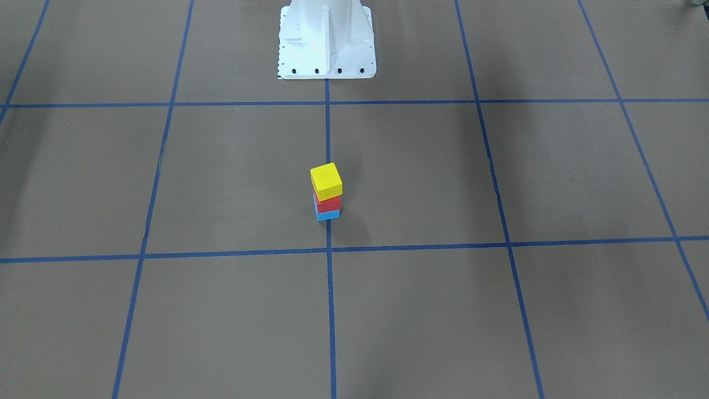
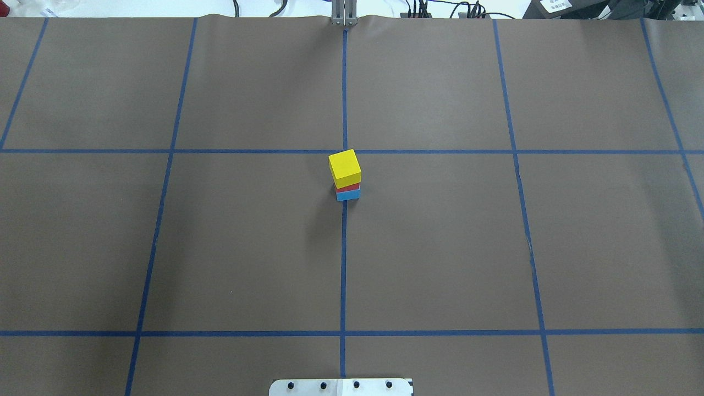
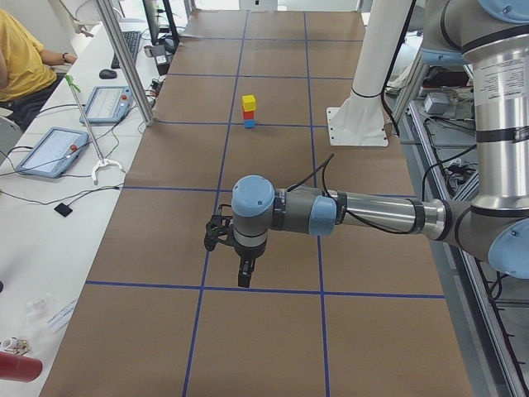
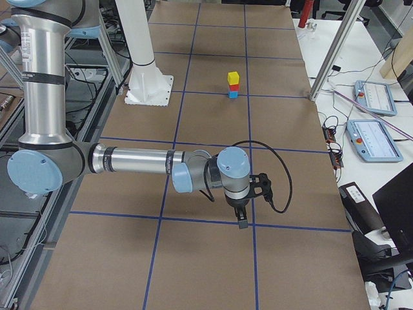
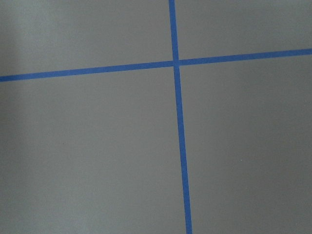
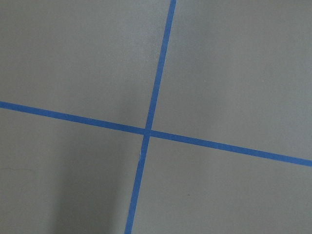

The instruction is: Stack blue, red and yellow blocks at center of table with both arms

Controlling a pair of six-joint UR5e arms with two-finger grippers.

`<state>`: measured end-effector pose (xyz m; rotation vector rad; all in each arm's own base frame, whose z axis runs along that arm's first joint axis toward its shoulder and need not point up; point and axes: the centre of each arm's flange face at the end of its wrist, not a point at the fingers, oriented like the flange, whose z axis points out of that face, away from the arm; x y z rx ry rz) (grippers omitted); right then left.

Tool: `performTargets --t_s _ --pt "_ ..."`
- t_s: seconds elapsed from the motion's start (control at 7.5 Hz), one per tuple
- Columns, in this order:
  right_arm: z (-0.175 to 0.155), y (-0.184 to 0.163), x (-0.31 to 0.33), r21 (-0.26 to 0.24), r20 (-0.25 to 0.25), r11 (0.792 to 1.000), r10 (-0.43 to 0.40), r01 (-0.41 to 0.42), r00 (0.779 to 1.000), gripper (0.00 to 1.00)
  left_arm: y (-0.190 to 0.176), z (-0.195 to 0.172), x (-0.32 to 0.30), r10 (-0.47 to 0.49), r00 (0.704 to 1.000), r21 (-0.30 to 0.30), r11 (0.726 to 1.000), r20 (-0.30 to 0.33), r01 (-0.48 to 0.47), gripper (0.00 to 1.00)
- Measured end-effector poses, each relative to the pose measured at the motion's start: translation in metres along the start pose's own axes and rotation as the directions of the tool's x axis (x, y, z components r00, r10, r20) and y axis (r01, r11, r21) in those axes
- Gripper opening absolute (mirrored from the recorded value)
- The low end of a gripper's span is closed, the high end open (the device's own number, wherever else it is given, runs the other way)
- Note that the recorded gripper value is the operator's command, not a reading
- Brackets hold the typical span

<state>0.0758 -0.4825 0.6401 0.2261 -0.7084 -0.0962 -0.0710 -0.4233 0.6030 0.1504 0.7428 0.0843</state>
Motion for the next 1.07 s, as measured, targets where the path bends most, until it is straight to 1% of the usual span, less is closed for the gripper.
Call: performTargets --t_s 0.13,0.4,0.67,0.8,1.07 --pt "0.001 0.0 0.001 -0.004 0.002 1.0 0.007 -0.007 1.0 1.0 0.001 0.0 0.0 0.01 1.0 0.011 1.0 0.0 -0.01 1.0" --pt "0.001 -0.005 0.0 -0.012 0.008 1.0 0.016 -0.015 1.0 1.0 0.003 0.002 -0.001 0.012 1.0 0.012 1.0 -0.001 -0.012 1.0" --pt "-0.008 -0.021 -0.006 -0.063 0.002 0.997 0.052 -0.052 0.999 1.0 0.005 0.004 -0.002 0.008 1.0 0.009 1.0 -0.003 -0.008 1.0" --pt "-0.011 -0.024 -0.008 -0.08 -0.001 0.995 0.061 -0.061 0.998 1.0 0.007 0.005 -0.003 0.006 1.0 0.005 1.0 -0.004 -0.006 1.0" --pt "-0.01 -0.017 -0.007 -0.096 -0.011 0.993 0.072 -0.073 0.997 1.0 0.012 0.007 -0.005 0.002 1.0 -0.001 1.0 -0.006 -0.002 1.0"
